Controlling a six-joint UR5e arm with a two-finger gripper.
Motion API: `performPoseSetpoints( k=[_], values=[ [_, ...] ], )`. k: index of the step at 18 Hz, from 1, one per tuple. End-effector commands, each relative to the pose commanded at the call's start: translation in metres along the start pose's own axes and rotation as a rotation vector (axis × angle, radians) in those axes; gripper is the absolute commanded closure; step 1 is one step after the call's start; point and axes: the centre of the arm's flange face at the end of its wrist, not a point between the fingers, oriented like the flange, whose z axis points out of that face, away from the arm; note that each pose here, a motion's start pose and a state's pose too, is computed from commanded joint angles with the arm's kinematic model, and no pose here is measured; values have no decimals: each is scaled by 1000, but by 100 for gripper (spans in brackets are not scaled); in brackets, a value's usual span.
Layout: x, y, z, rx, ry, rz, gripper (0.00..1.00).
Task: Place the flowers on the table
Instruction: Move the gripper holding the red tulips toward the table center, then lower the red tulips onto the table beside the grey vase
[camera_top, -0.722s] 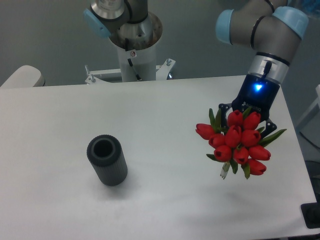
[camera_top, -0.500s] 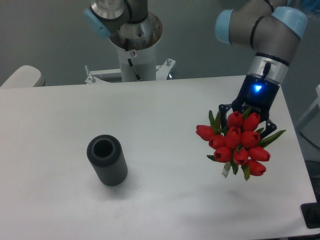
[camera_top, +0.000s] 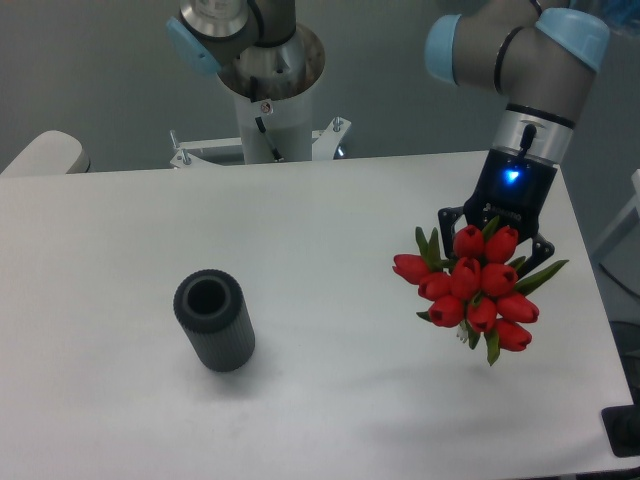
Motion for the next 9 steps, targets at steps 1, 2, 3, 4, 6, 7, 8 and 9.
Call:
performPoseSetpoints(
  k=[1, 2, 3, 4, 6, 7, 8, 9],
  values=[
    [4, -7, 4, -40, -9, 19, 69],
    [9, -14, 10, -84, -16, 40, 69],
    [15, -20, 16, -132, -26, 60, 69],
    [21, -23, 22, -177, -32, 76, 69],
    [31, -28, 32, -236, -35, 98, 69],
    [34, -31, 35, -254, -38, 107, 69],
    [37, -32, 38, -276, -40, 112, 69],
    [40, -33, 41, -299, -43, 119, 69]
  ],
)
